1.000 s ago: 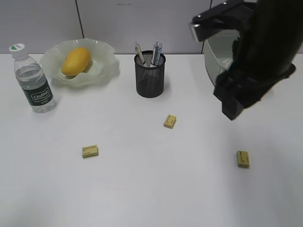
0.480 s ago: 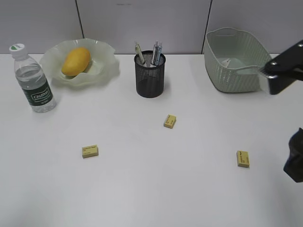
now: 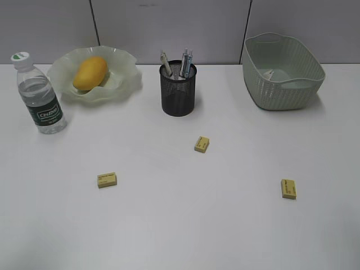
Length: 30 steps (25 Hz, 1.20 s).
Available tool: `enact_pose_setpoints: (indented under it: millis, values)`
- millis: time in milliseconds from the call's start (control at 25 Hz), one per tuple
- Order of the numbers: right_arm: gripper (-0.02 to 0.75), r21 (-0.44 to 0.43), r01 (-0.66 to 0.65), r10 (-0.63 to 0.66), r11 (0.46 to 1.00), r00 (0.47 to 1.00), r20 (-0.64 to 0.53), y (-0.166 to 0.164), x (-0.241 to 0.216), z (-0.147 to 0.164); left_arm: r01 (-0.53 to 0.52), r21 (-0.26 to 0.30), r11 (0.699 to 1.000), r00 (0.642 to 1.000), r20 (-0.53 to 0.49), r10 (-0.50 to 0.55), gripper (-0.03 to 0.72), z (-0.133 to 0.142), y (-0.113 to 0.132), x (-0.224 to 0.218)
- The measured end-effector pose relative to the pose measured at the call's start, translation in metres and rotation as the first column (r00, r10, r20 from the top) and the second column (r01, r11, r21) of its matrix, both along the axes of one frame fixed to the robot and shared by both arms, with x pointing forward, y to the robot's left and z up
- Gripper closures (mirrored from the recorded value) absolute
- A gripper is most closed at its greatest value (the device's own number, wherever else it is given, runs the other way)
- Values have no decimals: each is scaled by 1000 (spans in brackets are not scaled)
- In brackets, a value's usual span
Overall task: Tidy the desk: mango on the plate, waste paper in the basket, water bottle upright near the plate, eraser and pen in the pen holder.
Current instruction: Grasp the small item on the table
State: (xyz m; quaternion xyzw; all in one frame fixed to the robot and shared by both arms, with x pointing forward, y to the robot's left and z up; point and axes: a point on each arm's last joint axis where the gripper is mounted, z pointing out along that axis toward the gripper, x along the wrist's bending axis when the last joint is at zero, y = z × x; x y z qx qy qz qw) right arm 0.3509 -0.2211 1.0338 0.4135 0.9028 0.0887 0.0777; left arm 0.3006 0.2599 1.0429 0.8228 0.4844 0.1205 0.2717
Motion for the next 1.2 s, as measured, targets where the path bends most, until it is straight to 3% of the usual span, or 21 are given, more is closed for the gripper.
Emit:
enact_pose_setpoints:
  millis: [320,520,840,1080,1200]
  values:
    - [200,88,-27,23,996,999,46,-19,-33,-9,0,0,1000,1000,0,0,277,0,0,0]
    - [200,159,-42,20,986,990,139,-23,-40,-6,0,0,1000,1000,0,0,277,0,0,0]
    - [200,194,-51,14,980,982,191,-26,-44,-3,0,-4,1000,1000,6,0,277,1,0,0]
    - [200,198,-53,13,979,980,197,-26,-44,-3,2,-116,993,980,199,21,277,37,-7,14]
    - [200,200,-53,12,978,980,199,-26,-44,-2,0,-104,995,967,254,26,273,52,-14,31]
